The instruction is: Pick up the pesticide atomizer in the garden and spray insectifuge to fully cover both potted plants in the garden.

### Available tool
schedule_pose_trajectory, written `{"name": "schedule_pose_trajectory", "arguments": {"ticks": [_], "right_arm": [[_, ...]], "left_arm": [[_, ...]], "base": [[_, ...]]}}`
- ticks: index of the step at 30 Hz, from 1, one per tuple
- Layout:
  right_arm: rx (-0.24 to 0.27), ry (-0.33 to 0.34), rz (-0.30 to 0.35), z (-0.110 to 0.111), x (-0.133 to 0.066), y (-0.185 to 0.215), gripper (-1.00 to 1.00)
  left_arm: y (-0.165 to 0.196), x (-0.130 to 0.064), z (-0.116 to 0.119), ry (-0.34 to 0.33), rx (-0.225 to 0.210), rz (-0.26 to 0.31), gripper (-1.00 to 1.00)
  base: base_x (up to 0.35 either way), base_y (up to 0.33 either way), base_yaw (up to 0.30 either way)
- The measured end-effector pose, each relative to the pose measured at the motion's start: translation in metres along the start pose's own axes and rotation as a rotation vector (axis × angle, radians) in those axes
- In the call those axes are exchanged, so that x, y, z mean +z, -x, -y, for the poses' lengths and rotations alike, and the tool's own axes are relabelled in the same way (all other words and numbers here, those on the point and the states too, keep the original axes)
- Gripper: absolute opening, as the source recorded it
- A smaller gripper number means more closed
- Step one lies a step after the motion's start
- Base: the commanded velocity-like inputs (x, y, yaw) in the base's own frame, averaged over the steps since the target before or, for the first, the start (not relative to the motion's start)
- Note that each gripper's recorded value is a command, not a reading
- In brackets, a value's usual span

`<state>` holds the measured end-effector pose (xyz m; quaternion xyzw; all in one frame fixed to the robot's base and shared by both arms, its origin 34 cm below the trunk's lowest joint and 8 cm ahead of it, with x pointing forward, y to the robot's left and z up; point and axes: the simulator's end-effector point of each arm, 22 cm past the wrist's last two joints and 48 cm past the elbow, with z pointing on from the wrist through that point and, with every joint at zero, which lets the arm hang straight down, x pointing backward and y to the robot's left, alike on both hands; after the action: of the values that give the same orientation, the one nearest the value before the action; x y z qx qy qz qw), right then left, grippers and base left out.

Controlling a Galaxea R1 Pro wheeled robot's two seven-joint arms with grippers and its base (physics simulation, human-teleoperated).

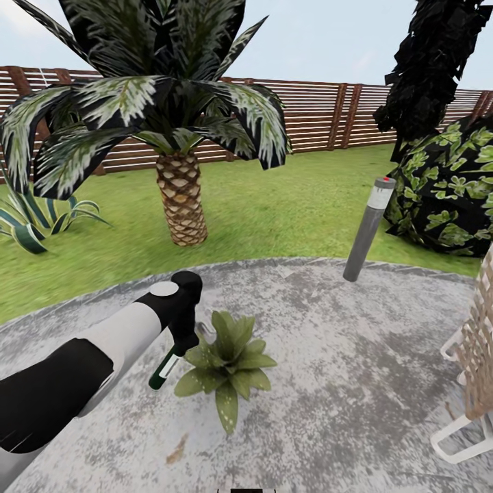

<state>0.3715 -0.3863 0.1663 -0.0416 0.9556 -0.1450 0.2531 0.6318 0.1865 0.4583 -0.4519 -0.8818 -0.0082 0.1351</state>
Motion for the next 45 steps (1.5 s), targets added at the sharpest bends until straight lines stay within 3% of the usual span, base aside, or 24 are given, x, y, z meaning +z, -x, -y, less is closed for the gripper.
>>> {"name": "schedule_pose_trajectory", "arguments": {"ticks": [16, 24, 33, 41, 45], "right_arm": [[0.002, -0.001, -0.001, 0.000, 0.000, 0.000, 1.00], [0.000, 0.000, -0.002, 0.000, 0.000, -0.001, 1.00], [0.000, 0.001, -0.002, -0.001, 0.000, 0.000, 1.00], [0.000, 0.001, -0.001, -0.001, 0.000, 0.000, 1.00], [0.000, 0.001, -0.002, -0.001, 0.000, -0.001, 1.00]], "left_arm": [[-0.002, -0.001, -0.003, 0.006, -0.001, 0.001, -1.00], [-0.011, 0.001, -0.013, 0.057, -0.002, -0.042, -1.00], [-0.007, -0.003, -0.013, 0.057, 0.003, -0.033, -1.00], [0.001, -0.023, -0.021, 0.079, 0.004, -0.001, -1.00], [0.001, -0.019, -0.018, 0.075, 0.005, -0.005, -1.00]], "base": [[0.111, 0.079, -0.060], [0.054, 0.043, -0.056], [0.194, 0.184, 0.000], [0.017, 0.013, 0.000], [0.132, 0.059, -0.023]]}}
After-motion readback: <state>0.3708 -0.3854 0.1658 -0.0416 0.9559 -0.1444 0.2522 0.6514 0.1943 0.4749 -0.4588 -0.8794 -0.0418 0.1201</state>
